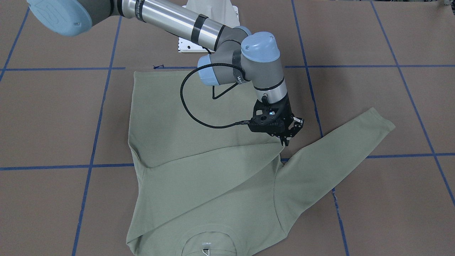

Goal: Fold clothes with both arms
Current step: 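Carry the sleeve across the shirt chest toward the collar with the right gripper, then release the sleeve near the collar with the right gripper while the left arm moves in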

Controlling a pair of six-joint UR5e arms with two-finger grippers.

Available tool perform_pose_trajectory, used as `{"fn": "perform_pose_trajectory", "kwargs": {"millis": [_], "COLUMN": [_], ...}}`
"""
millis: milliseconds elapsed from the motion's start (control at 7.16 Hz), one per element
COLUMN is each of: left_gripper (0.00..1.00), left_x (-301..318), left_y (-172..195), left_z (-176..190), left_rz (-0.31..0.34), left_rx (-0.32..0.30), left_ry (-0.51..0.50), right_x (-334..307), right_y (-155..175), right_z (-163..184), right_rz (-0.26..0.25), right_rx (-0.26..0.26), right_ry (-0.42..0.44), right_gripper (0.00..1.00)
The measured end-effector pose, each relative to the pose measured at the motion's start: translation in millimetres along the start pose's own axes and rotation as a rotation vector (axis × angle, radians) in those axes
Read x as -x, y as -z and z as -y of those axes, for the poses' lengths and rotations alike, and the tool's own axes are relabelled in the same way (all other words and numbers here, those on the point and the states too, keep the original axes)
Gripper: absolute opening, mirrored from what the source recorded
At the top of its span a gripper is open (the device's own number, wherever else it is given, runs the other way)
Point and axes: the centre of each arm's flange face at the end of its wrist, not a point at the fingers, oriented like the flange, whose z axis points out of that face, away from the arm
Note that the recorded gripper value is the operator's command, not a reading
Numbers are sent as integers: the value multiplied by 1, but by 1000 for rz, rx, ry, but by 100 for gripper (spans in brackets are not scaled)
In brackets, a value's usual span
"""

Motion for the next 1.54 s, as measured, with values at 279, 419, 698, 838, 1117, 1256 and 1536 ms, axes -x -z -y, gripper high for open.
{"fn": "perform_pose_trajectory", "kwargs": {"millis": [279,419,698,838,1117,1256,1536], "left_gripper": [100,100,95,89,81,77,67], "left_x": [-5,9,29,39,50,47,37], "left_y": [-29,-48,-117,-152,-198,-216,-239], "left_z": [8,19,38,42,38,31,22], "left_rz": [-40,-34,8,40,52,50,40], "left_rx": [39,48,88,101,134,163,207], "left_ry": [-21,1,44,52,54,63,61], "right_x": [-1,-26,-98,-138,-207,-220,-229], "right_y": [8,19,47,66,109,120,127], "right_z": [5,18,52,66,86,89,90], "right_rz": [17,28,5,1,15,21,23], "right_rx": [-2,-3,21,34,32,28,27], "right_ry": [-3,-9,-27,-34,-41,-43,-44], "right_gripper": [100,100,100,100,100,100,100]}}
